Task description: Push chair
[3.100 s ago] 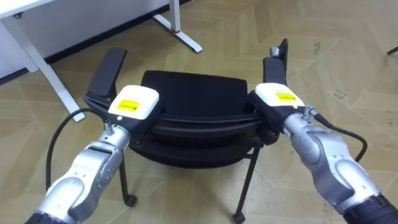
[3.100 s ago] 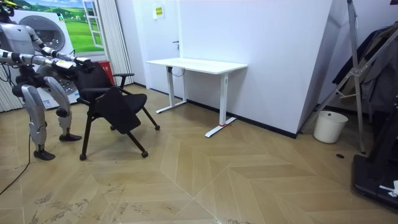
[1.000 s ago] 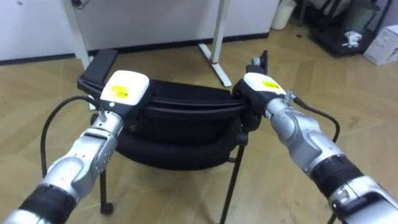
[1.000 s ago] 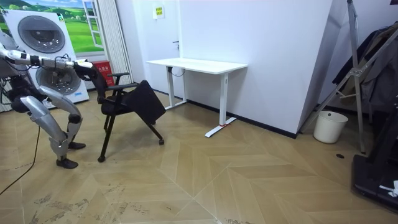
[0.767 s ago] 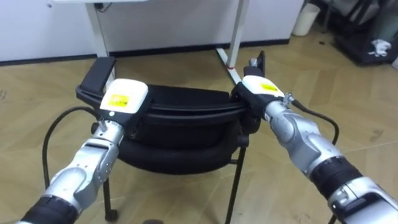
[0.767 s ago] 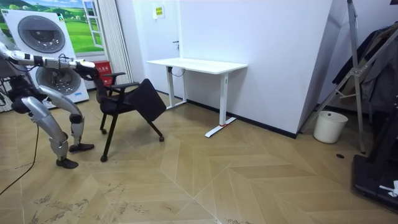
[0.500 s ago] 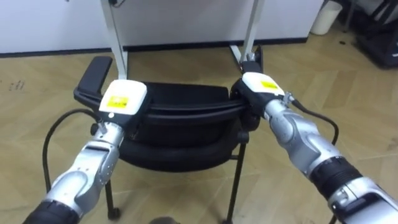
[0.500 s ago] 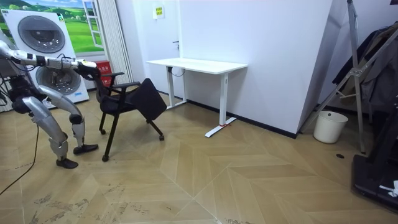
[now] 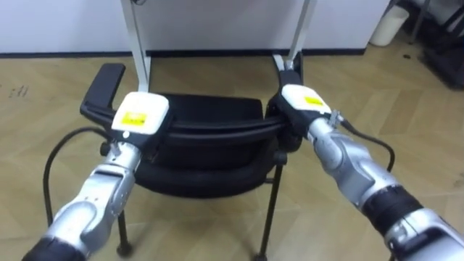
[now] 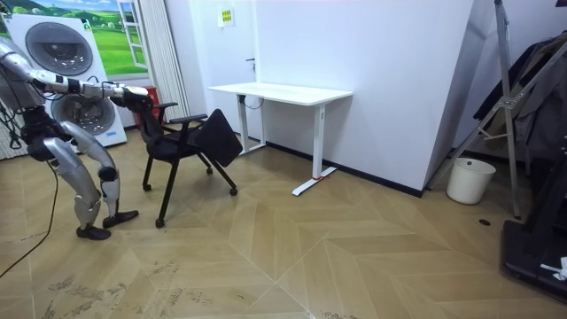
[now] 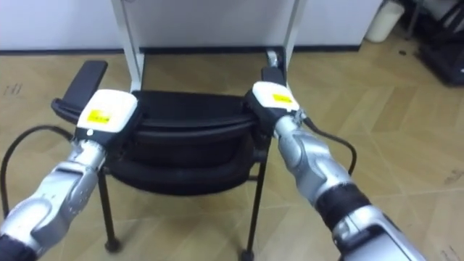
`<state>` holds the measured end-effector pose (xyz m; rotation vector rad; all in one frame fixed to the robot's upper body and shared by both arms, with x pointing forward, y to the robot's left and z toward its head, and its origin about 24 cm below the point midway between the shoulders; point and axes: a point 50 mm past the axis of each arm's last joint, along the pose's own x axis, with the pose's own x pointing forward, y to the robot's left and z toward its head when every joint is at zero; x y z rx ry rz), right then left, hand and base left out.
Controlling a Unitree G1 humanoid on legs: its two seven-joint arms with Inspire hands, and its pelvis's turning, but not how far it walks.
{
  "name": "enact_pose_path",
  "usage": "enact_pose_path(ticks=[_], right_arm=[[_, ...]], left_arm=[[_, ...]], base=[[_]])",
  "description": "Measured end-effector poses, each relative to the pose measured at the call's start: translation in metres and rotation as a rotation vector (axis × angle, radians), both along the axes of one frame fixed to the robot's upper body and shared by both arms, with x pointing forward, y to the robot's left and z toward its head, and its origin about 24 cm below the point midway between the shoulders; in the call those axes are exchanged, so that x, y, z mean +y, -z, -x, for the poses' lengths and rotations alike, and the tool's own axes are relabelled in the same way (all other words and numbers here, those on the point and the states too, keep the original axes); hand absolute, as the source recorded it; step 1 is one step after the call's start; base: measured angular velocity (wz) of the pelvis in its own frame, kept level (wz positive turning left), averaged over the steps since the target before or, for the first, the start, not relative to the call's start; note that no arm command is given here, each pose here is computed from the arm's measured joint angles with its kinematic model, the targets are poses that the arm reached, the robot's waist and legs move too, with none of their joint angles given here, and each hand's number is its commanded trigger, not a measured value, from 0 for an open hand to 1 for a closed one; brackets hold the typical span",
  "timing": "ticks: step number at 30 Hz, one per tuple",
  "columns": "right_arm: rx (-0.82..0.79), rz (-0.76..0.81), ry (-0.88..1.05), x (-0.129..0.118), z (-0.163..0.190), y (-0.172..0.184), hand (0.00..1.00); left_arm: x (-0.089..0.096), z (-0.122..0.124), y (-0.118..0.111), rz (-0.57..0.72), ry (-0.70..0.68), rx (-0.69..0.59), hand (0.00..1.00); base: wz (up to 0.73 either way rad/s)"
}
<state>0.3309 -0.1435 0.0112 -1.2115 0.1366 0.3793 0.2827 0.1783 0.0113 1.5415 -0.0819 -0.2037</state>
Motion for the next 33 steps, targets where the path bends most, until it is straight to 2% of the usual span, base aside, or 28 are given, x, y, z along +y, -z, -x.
enact_pose_path(ticks=[12, 28, 33], right_arm=[[-0.060, -0.001, 0.033, -0.004, -0.005, -0.008, 1.00], [-0.107, -0.037, 0.052, -0.003, -0.014, -0.021, 1.00], [-0.106, -0.030, 0.031, 0.000, -0.013, -0.019, 1.00]], left_arm=[[-0.006, -0.007, -0.003, 0.016, -0.013, -0.005, 1.00], [-0.005, -0.026, -0.025, -0.040, 0.016, -0.086, 1.00], [-0.001, -0.026, -0.019, -0.037, -0.004, -0.077, 1.00]], base=[[-0.17], [0.04], [0.22]])
